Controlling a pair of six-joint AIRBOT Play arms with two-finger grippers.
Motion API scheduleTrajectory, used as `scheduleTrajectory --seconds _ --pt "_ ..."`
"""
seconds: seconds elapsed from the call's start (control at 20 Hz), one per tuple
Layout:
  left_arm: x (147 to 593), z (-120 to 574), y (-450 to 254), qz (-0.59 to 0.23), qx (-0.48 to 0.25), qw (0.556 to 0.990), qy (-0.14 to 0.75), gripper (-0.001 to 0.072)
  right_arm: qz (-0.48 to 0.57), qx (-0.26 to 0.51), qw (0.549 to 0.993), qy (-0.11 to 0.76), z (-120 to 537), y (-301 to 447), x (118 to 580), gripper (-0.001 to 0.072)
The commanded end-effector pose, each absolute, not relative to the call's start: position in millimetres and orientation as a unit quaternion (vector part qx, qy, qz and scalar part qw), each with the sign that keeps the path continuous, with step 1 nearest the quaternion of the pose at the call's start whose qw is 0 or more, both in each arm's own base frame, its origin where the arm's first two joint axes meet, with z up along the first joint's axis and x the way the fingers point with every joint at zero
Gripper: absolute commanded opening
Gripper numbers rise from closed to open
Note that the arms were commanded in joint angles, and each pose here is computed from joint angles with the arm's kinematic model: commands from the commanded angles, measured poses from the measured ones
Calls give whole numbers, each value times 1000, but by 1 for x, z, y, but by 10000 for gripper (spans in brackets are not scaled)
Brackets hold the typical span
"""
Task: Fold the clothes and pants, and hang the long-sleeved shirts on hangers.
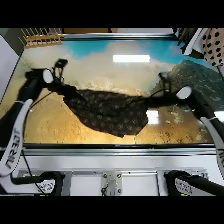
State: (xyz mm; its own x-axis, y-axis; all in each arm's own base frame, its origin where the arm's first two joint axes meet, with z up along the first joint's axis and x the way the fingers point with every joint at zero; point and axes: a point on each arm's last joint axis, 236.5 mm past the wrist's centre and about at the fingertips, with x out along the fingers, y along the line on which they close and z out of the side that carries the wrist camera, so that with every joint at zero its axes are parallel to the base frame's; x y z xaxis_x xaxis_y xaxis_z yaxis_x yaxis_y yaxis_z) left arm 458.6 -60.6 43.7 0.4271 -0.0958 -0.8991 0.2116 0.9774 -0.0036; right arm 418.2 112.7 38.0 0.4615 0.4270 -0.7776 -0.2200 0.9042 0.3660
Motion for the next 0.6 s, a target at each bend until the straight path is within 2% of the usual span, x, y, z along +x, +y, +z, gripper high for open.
scheduleTrajectory --seconds 0.0,0.2,0.4,0.55 --pt "416 160 -63 -105 29 883 456 10 191 41 917 349 192 87 418 7" --pt "328 234 -111 -197 -59 896 393 11 194 10 959 206 320 87 363 7" --pt "261 247 -127 -219 -143 890 374 11 165 -28 974 155 359 73 312 6" --pt "224 228 -126 -194 -205 870 403 11 137 -28 980 142 369 61 299 5"
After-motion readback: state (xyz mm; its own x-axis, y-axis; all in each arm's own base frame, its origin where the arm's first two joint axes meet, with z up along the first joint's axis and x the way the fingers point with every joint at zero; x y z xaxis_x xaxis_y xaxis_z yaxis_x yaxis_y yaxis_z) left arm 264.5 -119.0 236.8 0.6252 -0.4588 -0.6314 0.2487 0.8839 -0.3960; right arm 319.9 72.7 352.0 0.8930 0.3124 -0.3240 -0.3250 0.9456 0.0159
